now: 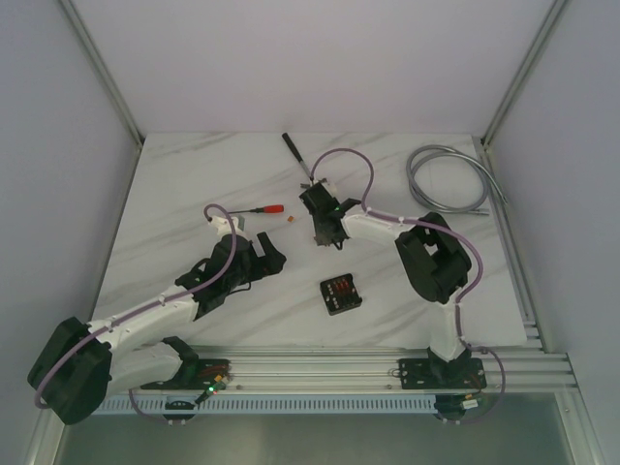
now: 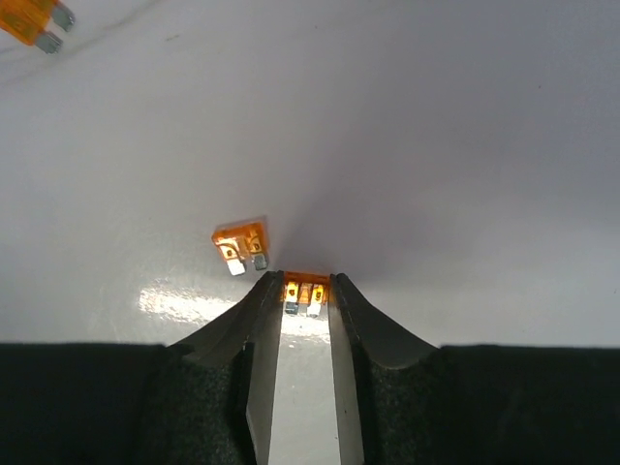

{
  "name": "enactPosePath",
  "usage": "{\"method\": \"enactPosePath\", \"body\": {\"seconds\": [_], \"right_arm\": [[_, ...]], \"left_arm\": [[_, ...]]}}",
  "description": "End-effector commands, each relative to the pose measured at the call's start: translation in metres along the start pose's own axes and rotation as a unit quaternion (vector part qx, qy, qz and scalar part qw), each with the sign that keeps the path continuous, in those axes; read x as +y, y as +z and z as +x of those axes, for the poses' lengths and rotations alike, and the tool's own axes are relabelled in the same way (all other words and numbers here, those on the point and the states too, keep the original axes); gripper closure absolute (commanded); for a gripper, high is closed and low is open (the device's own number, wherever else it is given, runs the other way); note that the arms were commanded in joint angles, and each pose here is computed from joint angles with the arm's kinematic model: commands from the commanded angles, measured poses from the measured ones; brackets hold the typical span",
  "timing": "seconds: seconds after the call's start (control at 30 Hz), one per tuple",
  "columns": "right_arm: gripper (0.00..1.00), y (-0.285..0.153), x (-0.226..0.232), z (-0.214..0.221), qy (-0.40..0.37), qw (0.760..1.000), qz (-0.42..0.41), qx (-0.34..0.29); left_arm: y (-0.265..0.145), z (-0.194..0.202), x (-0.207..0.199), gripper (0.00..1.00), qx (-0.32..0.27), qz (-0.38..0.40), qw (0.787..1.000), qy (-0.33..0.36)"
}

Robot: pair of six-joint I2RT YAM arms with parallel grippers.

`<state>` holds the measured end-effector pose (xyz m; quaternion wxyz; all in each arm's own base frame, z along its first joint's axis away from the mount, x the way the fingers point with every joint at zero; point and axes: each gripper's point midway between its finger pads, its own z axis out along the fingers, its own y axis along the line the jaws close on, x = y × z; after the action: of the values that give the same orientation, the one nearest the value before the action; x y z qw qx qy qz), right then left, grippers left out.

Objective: Snap on the fuse box
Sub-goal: Pick up the fuse from the center of the board.

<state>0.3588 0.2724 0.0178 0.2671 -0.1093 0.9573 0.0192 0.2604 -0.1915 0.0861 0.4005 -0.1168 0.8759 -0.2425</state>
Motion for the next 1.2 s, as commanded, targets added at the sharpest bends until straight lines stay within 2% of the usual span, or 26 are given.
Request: {"method": "enactPosePath", "body": {"seconds": [0.0, 0.2, 0.33, 0.77, 1.17], "right_arm": [[0.73, 0.004, -0.039, 0.049, -0.027, 0.996, 0.051, 0.074], [0.77, -0.004, -0.048, 0.054, -0.042, 0.995, 0.027, 0.083], [0.72, -0.007, -0.05, 0.054, -0.056, 0.994, 0.018, 0.087], [0.61, 0.0, -0.048, 0.045, 0.031, 0.993, 0.025, 0.114], [0.63, 0.009, -0.042, 0.05, 0.08, 0.987, 0.037, 0.137]], "left_arm": [[-0.001, 0.0, 0.0, 0.0, 0.001, 0.003, 1.0, -0.002], [-0.002, 0.0, -0.001, 0.0, 0.002, 0.006, 1.0, -0.003], [-0.002, 0.0, -0.001, 0.0, 0.002, 0.007, 1.0, -0.002], [-0.003, -0.002, -0.004, 0.0, 0.001, 0.011, 1.0, -0.001], [0.0, -0.003, -0.008, 0.0, 0.005, 0.013, 1.0, -0.001]]}}
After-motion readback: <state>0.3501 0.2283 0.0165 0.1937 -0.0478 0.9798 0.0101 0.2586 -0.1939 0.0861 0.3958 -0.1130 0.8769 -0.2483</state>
